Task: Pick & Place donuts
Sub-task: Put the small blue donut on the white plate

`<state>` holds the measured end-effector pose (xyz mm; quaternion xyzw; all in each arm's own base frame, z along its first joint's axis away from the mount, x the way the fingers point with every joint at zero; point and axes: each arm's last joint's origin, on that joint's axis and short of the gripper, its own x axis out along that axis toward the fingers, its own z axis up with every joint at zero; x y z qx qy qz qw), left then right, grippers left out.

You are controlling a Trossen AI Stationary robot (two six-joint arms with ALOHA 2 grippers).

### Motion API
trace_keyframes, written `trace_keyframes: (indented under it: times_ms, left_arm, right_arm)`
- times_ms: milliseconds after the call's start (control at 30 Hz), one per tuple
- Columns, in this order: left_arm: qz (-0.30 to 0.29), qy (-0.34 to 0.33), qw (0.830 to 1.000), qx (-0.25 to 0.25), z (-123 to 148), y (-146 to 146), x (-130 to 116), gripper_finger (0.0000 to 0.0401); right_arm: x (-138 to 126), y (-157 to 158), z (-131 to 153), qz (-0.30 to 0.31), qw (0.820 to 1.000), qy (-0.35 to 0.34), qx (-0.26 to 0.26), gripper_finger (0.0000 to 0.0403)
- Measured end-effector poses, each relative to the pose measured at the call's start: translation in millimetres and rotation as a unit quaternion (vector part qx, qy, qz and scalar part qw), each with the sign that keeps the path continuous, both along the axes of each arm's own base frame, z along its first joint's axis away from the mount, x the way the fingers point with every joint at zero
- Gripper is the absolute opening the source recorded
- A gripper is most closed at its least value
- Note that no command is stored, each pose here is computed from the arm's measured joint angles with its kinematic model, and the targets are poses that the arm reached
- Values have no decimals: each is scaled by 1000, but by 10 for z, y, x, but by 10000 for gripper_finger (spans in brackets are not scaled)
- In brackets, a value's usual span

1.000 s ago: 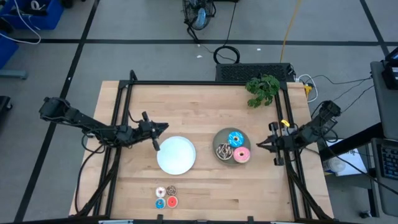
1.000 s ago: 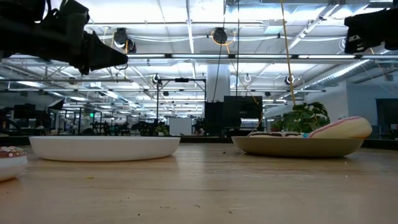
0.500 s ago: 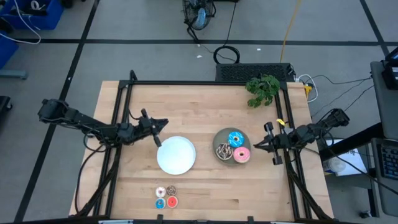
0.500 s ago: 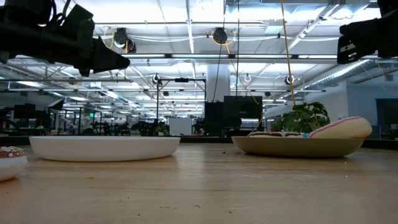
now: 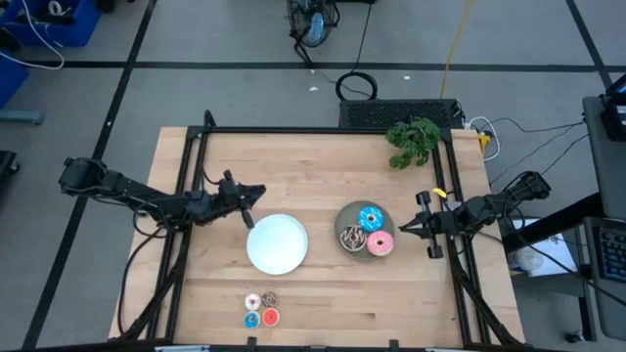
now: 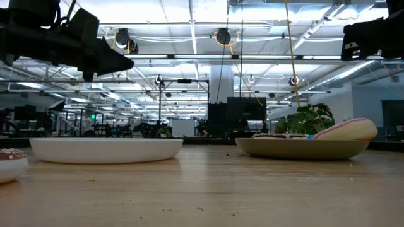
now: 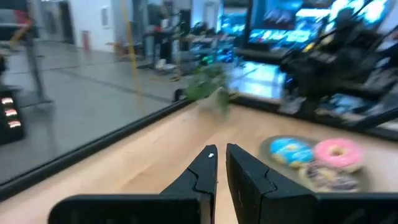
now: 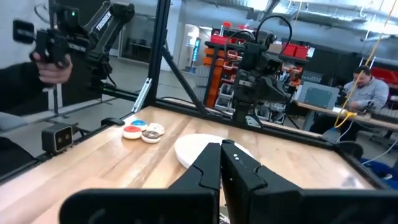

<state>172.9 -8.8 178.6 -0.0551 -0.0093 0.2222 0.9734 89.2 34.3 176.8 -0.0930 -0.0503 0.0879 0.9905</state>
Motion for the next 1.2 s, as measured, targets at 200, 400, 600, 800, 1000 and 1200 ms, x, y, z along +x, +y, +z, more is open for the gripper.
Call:
trace_keyframes:
  times_ms: [200,400,600,800,1000,1200]
  left_arm:
    - [-94,-39,995,10,397,-185,177,42]
    - [-93,110,990,16,1314,-617,435,42]
    - [-83,296,948,-85,1702,-1109,515,42]
    - [-131,422,885,-145,1485,-1756,661,42]
    - [-127,506,839,-153,911,-2267,715,42]
    - [-72,508,827,-231,566,-2502,773,56]
  right_arm:
    - [0,0,7,-5,999,-13,-48,0]
    - [-1,-1,15,-5,999,-16,-46,0]
    - [-1,-3,21,-10,998,-22,-62,0]
    - [-3,0,31,-1,1000,-17,-2,0]
    - [-3,0,31,-2,1000,-18,-12,0]
    - [-3,-1,32,-2,1000,-18,-10,0]
